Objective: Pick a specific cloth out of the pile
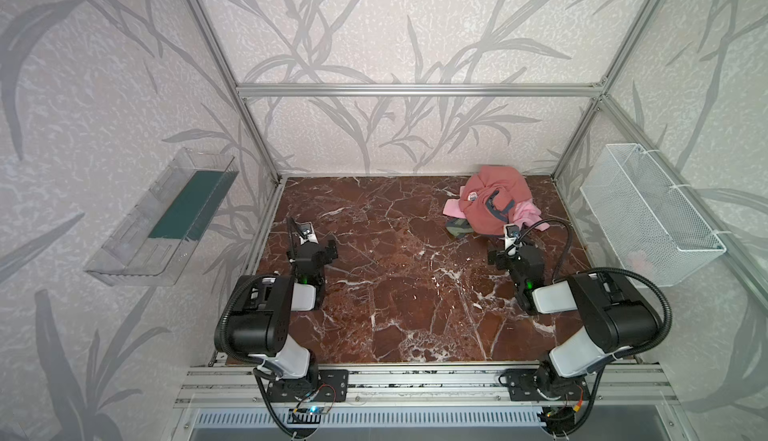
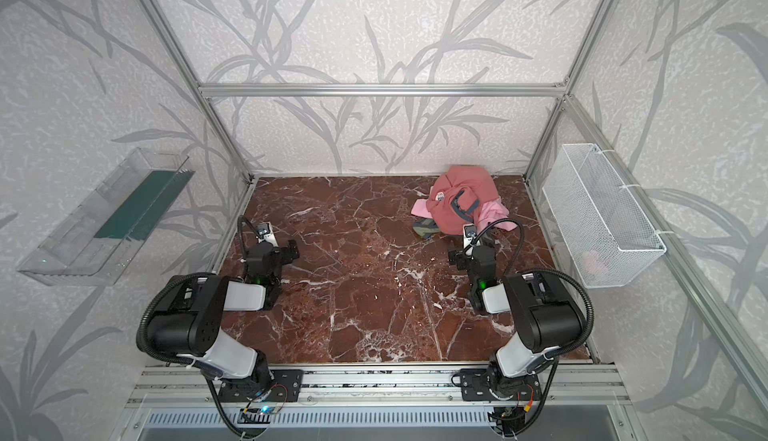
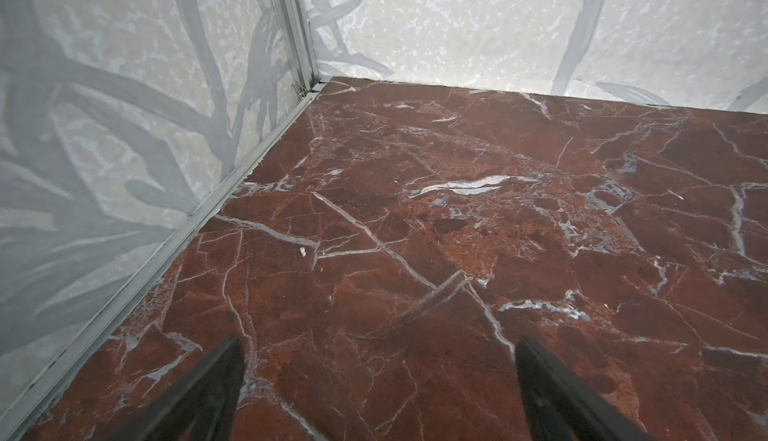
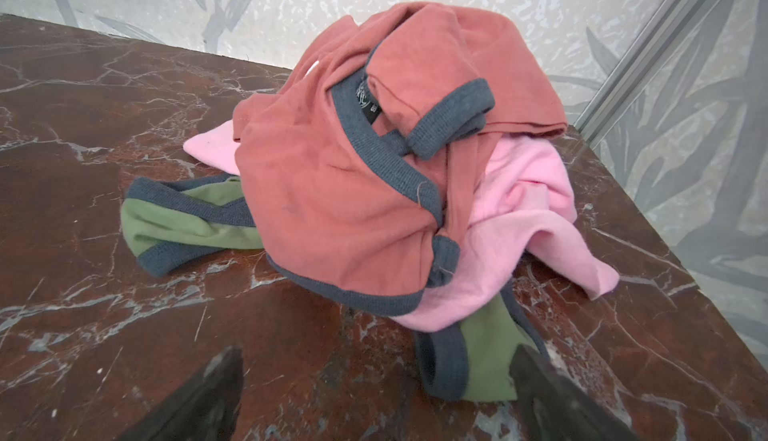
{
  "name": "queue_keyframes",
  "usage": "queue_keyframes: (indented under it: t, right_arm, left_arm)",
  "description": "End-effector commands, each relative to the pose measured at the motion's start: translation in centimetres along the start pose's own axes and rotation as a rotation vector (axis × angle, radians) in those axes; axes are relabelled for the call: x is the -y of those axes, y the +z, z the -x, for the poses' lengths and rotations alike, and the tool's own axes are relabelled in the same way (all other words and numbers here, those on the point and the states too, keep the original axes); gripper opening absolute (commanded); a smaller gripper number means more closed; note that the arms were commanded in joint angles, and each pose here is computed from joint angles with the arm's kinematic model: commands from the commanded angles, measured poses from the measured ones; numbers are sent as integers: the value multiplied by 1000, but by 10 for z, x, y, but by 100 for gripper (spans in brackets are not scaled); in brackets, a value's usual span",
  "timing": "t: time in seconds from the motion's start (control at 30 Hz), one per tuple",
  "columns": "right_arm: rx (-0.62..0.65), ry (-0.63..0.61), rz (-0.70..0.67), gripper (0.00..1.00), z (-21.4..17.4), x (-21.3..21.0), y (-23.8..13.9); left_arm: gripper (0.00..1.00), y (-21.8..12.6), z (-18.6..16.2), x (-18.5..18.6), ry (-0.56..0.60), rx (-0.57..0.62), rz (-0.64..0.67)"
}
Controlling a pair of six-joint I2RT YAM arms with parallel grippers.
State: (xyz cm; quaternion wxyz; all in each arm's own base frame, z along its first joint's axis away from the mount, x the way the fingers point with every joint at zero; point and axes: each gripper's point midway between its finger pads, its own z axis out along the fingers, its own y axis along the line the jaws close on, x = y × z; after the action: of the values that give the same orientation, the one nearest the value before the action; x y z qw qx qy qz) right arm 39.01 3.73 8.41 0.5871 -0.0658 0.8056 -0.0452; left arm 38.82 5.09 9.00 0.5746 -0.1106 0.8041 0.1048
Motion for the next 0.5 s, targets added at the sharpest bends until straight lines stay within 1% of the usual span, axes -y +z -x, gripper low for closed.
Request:
queue_keyframes:
  t: [0.0, 0.47]
  right_arm:
    - [47, -4, 1, 99, 13, 0, -2]
    - [43, -4, 1, 99, 12, 0, -2]
  left_arm:
    - [99, 0, 8, 1, 9, 26, 2]
    - [99, 0, 8, 0, 7, 26, 2]
